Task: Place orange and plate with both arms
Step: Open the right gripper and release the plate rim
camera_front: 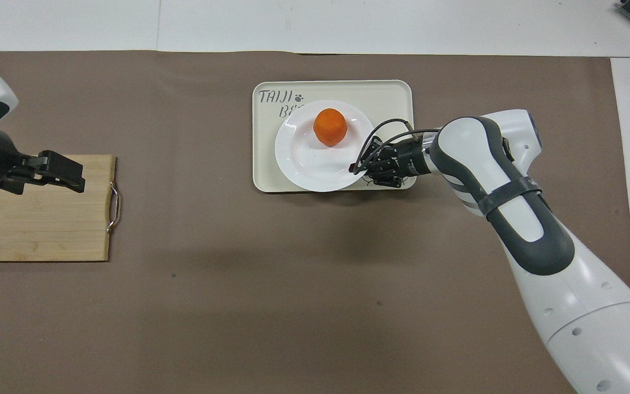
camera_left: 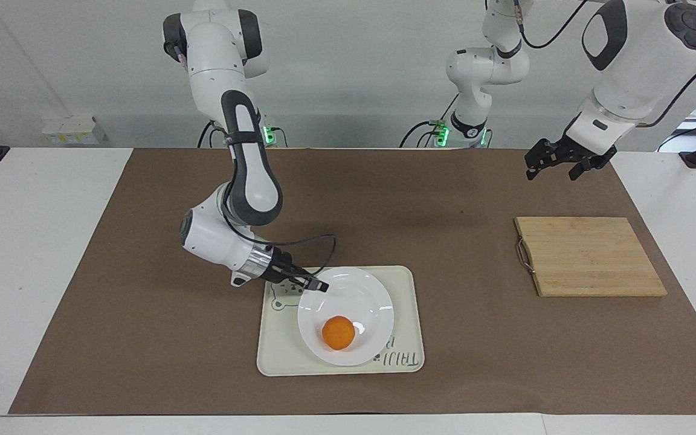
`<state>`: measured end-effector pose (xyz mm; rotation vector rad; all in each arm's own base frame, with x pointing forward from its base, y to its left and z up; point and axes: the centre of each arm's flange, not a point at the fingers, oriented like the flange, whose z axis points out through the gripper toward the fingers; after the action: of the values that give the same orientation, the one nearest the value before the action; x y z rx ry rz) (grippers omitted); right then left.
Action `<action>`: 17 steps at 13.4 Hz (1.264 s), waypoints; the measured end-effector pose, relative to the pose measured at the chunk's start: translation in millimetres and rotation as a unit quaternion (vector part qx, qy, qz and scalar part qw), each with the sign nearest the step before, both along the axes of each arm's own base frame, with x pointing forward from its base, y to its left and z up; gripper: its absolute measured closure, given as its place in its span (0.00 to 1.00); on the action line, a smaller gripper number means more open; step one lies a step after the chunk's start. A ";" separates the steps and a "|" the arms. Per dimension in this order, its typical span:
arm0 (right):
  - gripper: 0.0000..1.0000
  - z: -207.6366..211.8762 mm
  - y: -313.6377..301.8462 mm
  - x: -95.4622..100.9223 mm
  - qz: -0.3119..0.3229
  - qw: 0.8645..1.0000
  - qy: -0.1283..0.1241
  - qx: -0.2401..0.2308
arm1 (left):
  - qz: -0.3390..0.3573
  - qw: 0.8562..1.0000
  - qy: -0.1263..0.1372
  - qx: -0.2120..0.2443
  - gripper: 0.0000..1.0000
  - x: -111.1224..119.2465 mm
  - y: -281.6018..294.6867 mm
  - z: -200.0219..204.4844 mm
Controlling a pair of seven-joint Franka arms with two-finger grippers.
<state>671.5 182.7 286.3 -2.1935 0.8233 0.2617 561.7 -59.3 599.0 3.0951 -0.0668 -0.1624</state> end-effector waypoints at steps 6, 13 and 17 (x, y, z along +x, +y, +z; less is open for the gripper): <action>0.40 -0.5 -3.2 -1.6 0.009 1.000 0.015 0.009 | 0.000 1.000 0.000 0.000 0.00 0.0 0.0 0.0; 0.00 48.0 -65.1 2.0 0.043 0.999 0.022 0.011 | 0.000 1.000 0.000 0.000 0.00 0.0 0.0 0.0; 0.00 97.3 -71.3 -2.7 0.092 0.994 -0.019 -0.059 | 0.000 1.000 0.000 0.000 0.00 0.0 0.0 0.0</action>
<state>668.8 111.4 383.6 -2.3815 0.6296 0.2670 561.7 -59.3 599.0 3.0951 -0.0668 -0.1624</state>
